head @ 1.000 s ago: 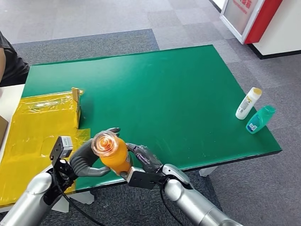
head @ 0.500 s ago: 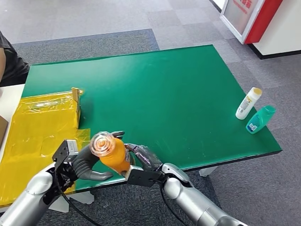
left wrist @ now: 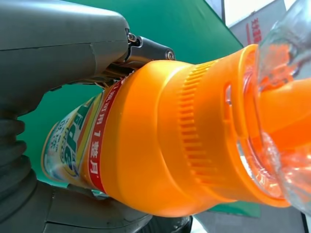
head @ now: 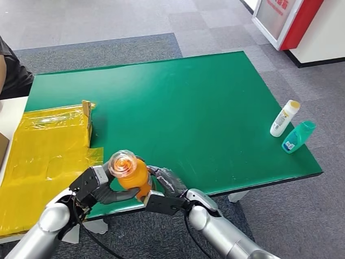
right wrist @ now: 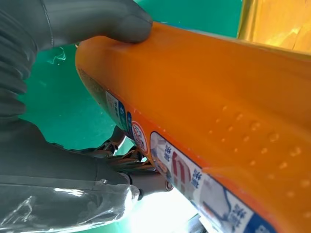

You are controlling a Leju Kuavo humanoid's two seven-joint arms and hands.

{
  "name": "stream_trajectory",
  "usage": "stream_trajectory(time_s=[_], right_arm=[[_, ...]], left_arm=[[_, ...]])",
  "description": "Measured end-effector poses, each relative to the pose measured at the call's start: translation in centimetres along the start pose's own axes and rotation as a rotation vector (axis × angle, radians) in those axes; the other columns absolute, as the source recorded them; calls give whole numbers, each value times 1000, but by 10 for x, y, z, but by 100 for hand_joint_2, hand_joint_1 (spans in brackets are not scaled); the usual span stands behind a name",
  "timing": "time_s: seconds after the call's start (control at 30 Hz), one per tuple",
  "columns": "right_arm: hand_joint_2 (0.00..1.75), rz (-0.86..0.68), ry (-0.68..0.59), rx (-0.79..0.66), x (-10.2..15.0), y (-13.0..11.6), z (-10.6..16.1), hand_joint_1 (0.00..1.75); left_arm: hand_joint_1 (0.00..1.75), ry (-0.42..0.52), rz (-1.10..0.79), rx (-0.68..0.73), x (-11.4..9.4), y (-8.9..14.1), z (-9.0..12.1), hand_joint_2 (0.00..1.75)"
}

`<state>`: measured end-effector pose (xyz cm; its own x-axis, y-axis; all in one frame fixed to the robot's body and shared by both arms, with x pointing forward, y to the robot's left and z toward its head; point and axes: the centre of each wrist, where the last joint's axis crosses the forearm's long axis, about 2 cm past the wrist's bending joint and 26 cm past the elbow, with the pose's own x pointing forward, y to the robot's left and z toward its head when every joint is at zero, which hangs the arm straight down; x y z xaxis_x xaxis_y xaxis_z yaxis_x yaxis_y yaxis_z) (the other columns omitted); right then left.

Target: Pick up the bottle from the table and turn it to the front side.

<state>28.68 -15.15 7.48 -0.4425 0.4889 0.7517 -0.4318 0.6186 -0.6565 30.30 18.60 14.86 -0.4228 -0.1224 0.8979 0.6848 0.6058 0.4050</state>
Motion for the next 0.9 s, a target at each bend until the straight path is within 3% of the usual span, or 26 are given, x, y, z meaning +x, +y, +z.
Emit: stream_trajectory(time_s=[0.03, 0.13, 0.17, 0.47, 0.67, 0.77, 0.9], right_arm=[[175, 1, 1, -2, 0, 0, 1, 139], [175, 4, 2, -10, 2, 1, 3, 8], [175, 6, 4, -17, 2, 1, 4, 0], [175, -32, 4, -131, 6, -6, 22, 0], [175, -60, 3, -199, 3, -15, 36, 0], [175, -76, 8, -220, 1, -18, 40, 0], [175, -114, 15, -245, -6, -22, 47, 0]], left_arm=[[175, 0, -8, 12, 1, -2, 0, 175], [175, 2, -27, 45, 4, -6, 0, 175], [175, 1, -36, 62, 5, -7, 0, 175], [175, -11, -141, 212, 24, 17, 1, 175], [175, 11, -251, 254, 44, 61, -8, 175], [175, 76, -332, 218, 53, 81, -13, 175], [175, 163, -464, 131, 71, 125, -27, 175]])
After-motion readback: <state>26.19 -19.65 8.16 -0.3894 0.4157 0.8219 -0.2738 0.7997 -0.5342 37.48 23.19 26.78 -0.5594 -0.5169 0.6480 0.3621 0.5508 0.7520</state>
